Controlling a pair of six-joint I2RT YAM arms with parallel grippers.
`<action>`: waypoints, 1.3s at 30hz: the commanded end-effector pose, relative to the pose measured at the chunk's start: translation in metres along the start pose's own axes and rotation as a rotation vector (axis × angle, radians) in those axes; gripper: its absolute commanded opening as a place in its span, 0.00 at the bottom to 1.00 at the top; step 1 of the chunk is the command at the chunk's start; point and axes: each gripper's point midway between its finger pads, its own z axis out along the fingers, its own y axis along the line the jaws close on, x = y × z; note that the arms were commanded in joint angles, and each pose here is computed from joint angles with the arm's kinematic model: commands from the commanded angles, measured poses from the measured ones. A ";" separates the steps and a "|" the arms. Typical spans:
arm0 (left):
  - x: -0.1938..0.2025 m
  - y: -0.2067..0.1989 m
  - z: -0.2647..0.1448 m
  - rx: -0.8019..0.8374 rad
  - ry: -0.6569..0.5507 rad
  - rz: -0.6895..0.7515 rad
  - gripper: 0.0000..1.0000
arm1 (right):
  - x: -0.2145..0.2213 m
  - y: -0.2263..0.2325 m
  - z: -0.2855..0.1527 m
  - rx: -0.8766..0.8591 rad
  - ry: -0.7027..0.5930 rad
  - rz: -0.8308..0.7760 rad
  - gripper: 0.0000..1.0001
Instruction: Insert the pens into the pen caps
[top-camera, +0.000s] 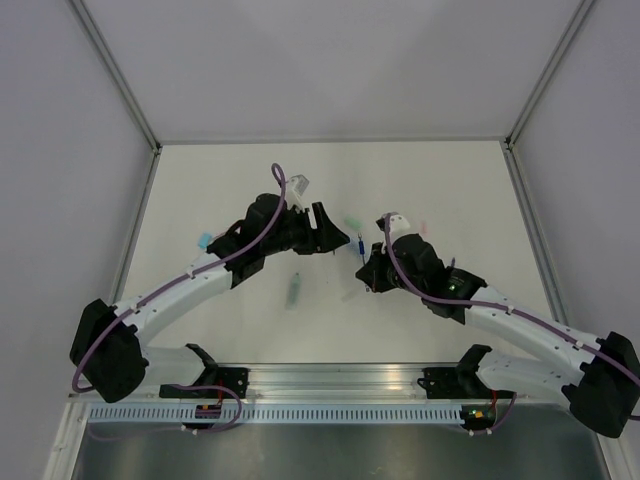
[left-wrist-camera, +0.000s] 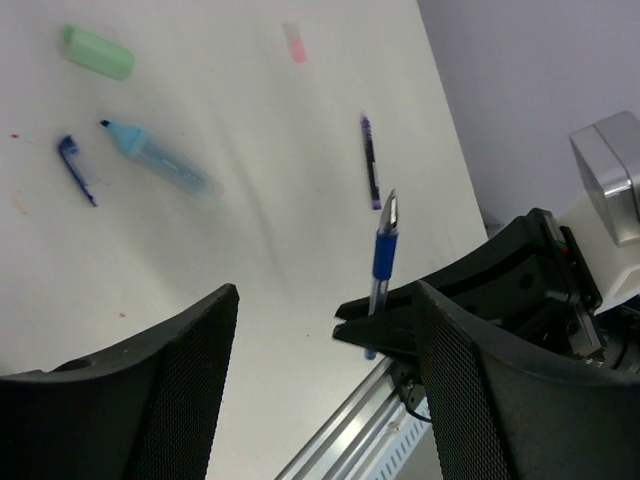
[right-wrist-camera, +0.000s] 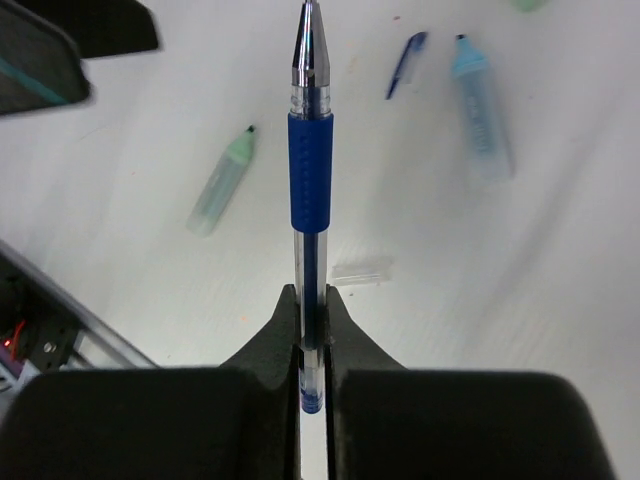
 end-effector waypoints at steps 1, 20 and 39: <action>-0.019 0.029 -0.008 -0.193 -0.015 0.095 0.75 | -0.029 -0.029 -0.012 0.174 -0.106 0.034 0.00; -0.012 0.134 0.101 -0.675 0.331 0.218 0.55 | -0.062 -0.050 -0.056 0.188 -0.304 0.057 0.00; 0.023 0.172 0.129 -0.777 0.460 0.237 0.49 | -0.065 -0.045 -0.063 0.166 -0.321 0.042 0.00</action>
